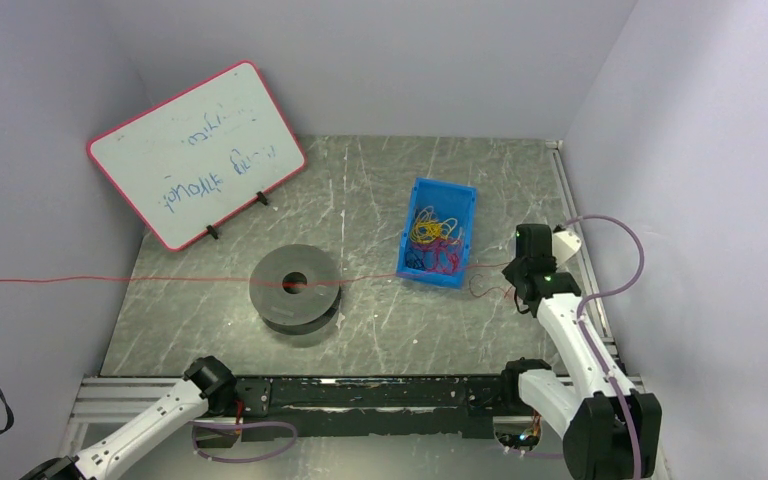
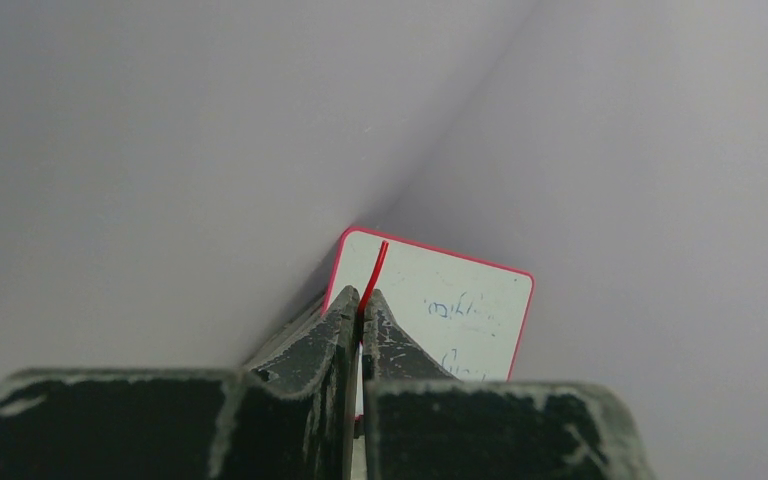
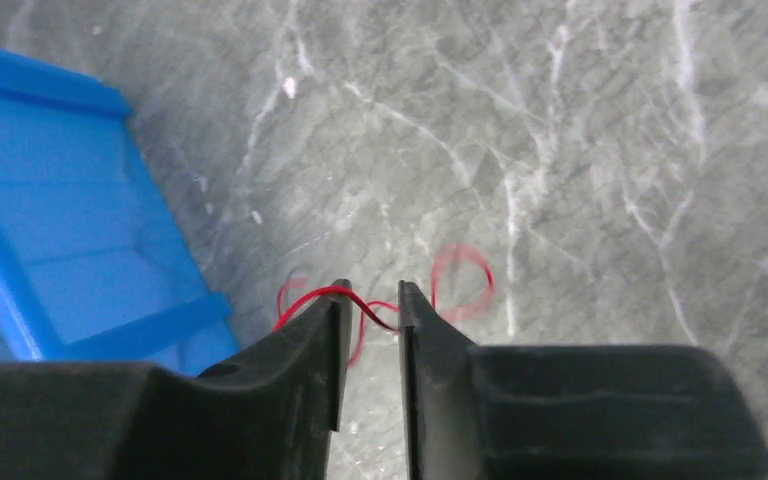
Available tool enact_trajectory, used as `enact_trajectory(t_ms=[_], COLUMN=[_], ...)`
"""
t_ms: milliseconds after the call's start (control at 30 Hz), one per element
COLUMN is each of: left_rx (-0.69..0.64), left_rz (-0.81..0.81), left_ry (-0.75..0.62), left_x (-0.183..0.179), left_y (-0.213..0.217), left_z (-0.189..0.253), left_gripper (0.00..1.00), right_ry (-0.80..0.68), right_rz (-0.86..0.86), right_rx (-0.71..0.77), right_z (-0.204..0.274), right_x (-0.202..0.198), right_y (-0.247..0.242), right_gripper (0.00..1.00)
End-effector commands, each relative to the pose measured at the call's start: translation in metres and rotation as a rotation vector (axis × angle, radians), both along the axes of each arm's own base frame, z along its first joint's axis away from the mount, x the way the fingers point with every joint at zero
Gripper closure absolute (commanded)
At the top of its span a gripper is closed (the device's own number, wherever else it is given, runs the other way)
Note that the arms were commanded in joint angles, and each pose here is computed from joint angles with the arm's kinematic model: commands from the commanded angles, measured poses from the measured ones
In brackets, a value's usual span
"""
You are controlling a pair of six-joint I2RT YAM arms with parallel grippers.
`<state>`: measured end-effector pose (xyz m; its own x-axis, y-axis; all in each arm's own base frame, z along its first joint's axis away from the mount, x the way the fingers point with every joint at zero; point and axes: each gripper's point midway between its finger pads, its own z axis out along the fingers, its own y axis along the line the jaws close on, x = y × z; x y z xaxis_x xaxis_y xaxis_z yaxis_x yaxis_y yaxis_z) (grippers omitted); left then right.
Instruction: Wrap the cables
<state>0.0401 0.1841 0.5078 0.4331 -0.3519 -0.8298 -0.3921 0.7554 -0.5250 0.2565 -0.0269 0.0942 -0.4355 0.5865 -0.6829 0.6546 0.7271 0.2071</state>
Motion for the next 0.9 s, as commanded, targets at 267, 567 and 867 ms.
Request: enact_trajectory(t_ms=[267, 567, 867], left_rx=[0.039, 0.067, 0.112], left_rz=[-0.133, -0.181, -0.297], left_ry=[-0.033, -0.012, -0.017], left_x=[0.016, 0.033, 0.052], left_y=[-0.028, -0.048, -0.081], left_z=[0.011, 0.015, 0.019], left_gripper=[0.93, 0.93, 0.93], right_ry=[-0.151, -0.315, -0.402], right_rz=[0.316, 0.686, 1.03], right_rx=[0.094, 0.264, 0.427], right_z=[0.033, 0.079, 0.122], right_x=[0.017, 0.009, -0.03], right_y=[0.044, 0.111, 0.175], right_gripper=[0.28, 0.19, 0.14])
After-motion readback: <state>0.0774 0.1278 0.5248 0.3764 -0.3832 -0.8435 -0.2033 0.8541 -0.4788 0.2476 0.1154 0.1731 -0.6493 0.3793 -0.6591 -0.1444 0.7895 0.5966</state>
